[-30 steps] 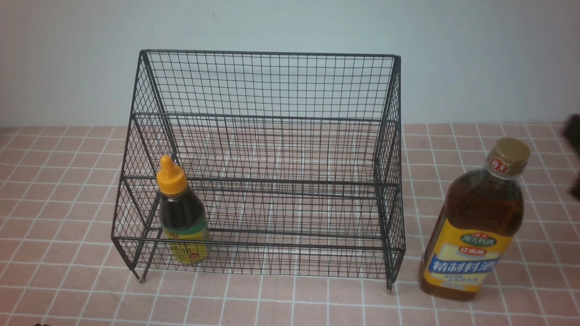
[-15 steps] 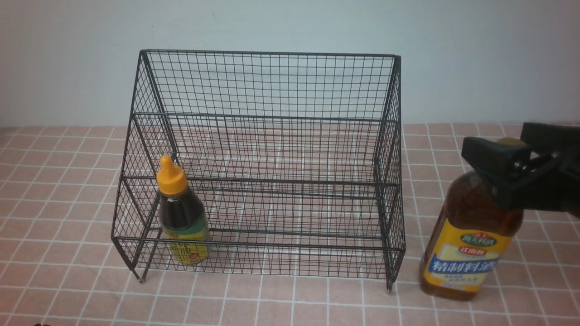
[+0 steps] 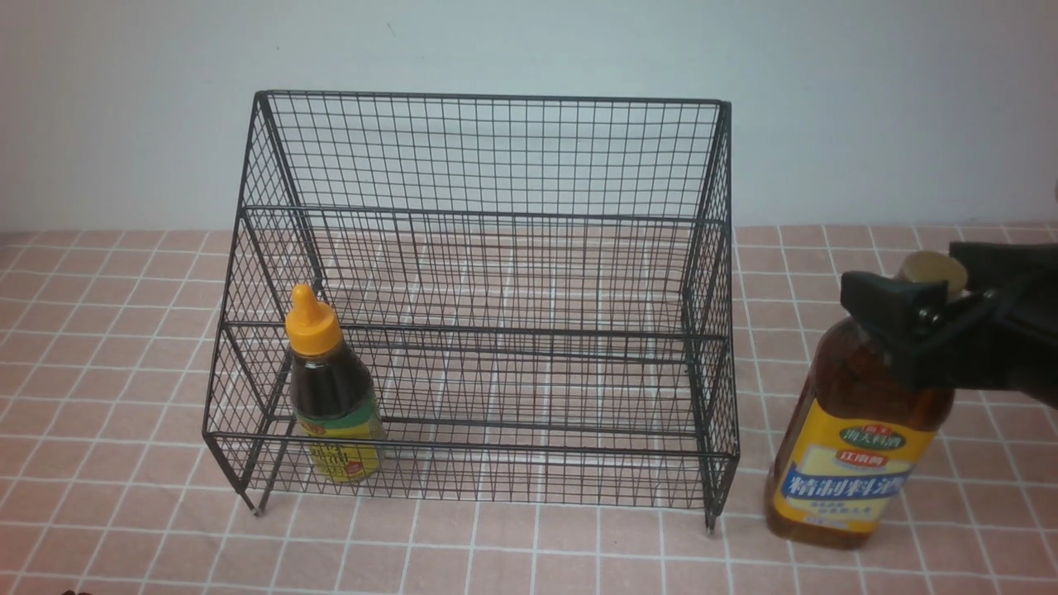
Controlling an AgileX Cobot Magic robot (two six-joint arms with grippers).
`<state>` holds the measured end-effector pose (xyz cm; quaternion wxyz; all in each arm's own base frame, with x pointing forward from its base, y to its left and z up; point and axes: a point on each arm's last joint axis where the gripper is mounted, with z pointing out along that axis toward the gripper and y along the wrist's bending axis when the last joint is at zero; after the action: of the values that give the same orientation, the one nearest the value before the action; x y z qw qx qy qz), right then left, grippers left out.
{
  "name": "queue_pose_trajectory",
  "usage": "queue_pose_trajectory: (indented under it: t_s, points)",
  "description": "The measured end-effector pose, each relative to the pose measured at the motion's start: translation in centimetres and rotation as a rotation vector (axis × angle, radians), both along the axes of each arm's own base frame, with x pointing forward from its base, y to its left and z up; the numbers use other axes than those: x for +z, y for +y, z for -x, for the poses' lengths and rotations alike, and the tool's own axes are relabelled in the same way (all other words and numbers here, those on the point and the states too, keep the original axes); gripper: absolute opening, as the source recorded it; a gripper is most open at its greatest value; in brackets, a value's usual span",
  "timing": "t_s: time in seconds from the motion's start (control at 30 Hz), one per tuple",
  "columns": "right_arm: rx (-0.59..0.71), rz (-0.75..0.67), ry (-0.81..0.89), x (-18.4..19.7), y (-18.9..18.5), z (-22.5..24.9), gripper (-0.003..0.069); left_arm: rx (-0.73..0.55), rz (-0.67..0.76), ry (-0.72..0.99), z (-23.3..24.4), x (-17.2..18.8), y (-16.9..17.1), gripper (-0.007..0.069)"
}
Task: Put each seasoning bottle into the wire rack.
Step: Use the right arm to grab the condiment bottle closest to it, then use the right arm to put the condiment bottle back on the shelf
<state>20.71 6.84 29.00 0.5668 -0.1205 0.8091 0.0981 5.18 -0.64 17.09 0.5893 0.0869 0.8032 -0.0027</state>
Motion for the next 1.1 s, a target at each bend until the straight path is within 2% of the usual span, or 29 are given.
queue_pose_trajectory:
  t_s: [0.03, 0.1, 0.13, 0.2, 0.4, 0.6, 0.67, 0.7, 0.8, 1.1]
  points:
    - [0.000, 0.000, 0.000, 0.0, 0.0, 0.0, 0.0584, 0.000, 0.000, 0.000, 0.0, 0.0, 0.0, -0.0007]
    - [0.002, 0.008, 0.008, -0.2, 0.1, -0.2, 0.0496, 0.000, 0.000, 0.000, 0.0, 0.0, 0.0, -0.0007]
    - [0.002, 0.008, 0.010, -0.3, 0.1, -0.2, 0.0475, 0.000, 0.000, 0.000, 0.0, 0.0, 0.0, -0.0007]
    - [0.003, 0.012, 0.015, -0.4, 0.1, -0.4, 0.0307, 0.000, 0.000, 0.000, 0.0, 0.0, 0.0, -0.0007]
    - [0.009, 0.027, 0.006, -0.3, 0.1, -0.4, 0.0313, 0.000, 0.000, 0.000, 0.0, 0.0, 0.0, -0.0007]
    - [-0.012, 0.101, 0.034, 2.4, -0.2, -0.6, 0.0313, 0.000, 0.000, 0.000, 0.0, 0.0, 0.0, -0.0007]
    - [-0.030, 0.117, -0.003, 5.5, -0.4, -0.7, 0.0313, 0.000, 0.000, 0.000, 0.0, 0.0, 0.0, -0.0007]
    - [-0.032, 0.118, -0.006, 5.8, -0.4, -0.8, 0.0313, 0.000, 0.000, 0.000, 0.0, 0.0, 0.0, -0.0007]
    - [-0.045, 0.083, -0.130, 10.8, -0.5, -0.8, 0.0313, 0.000, 0.000, 0.000, 0.0, 0.0, 0.0, -0.0007]
    - [-0.043, -0.021, -0.388, 18.9, -0.3, -0.7, 0.0313, 0.000, 0.000, 0.000, 0.0, 0.0, 0.0, -0.0007]
